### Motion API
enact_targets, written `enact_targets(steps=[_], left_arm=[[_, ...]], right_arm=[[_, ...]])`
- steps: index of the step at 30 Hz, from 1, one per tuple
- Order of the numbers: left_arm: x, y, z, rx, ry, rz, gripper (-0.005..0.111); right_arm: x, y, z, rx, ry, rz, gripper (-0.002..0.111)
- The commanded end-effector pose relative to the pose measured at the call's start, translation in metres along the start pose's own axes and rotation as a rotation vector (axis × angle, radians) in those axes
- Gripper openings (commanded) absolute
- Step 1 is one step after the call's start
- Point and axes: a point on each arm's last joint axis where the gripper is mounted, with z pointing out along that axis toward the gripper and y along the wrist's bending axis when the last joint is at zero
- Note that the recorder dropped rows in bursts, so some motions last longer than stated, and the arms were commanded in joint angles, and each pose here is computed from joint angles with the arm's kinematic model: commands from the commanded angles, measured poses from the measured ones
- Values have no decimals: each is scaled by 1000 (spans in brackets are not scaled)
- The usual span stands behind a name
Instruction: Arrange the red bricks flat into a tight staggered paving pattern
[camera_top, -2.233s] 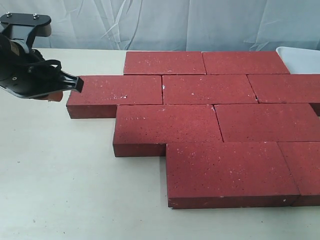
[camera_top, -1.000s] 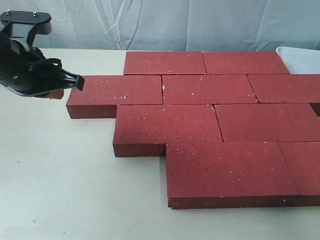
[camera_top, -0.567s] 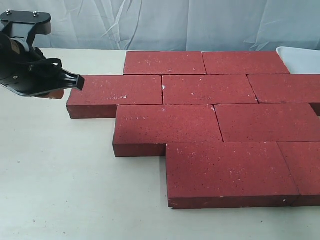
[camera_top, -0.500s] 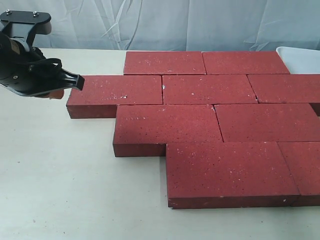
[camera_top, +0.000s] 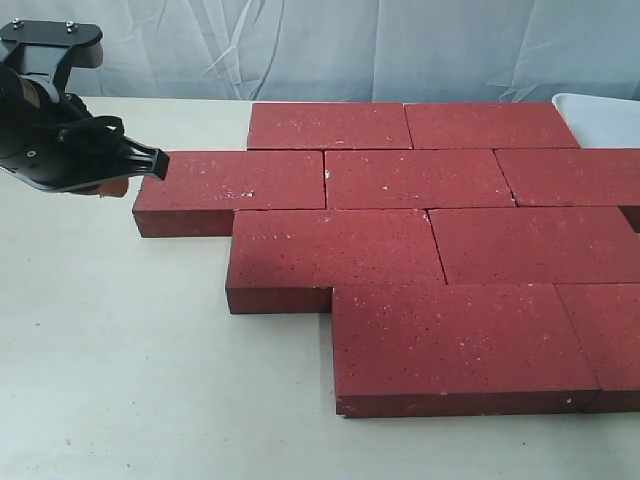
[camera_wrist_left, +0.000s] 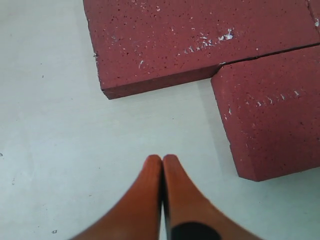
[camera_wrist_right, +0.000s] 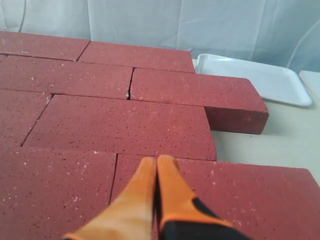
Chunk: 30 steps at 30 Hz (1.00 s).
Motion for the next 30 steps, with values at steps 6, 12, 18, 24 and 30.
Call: enact_targets(steps=[6, 12, 18, 24, 30], left_arm=[[-1, -2, -2, 8, -19, 7, 0], [-1, -2, -2, 8, -19, 7, 0], [-1, -2, -2, 8, -19, 7, 0], [-1, -2, -2, 8, -19, 7, 0], [-1, -2, -2, 8, -19, 7, 0]], right_arm=[[6, 1, 4, -5, -28, -3, 0], [6, 1, 4, -5, -29, -3, 0], [6, 1, 4, -5, -26, -3, 0], [6, 1, 4, -5, -26, -3, 0], [6, 1, 4, -5, -26, -3, 0]])
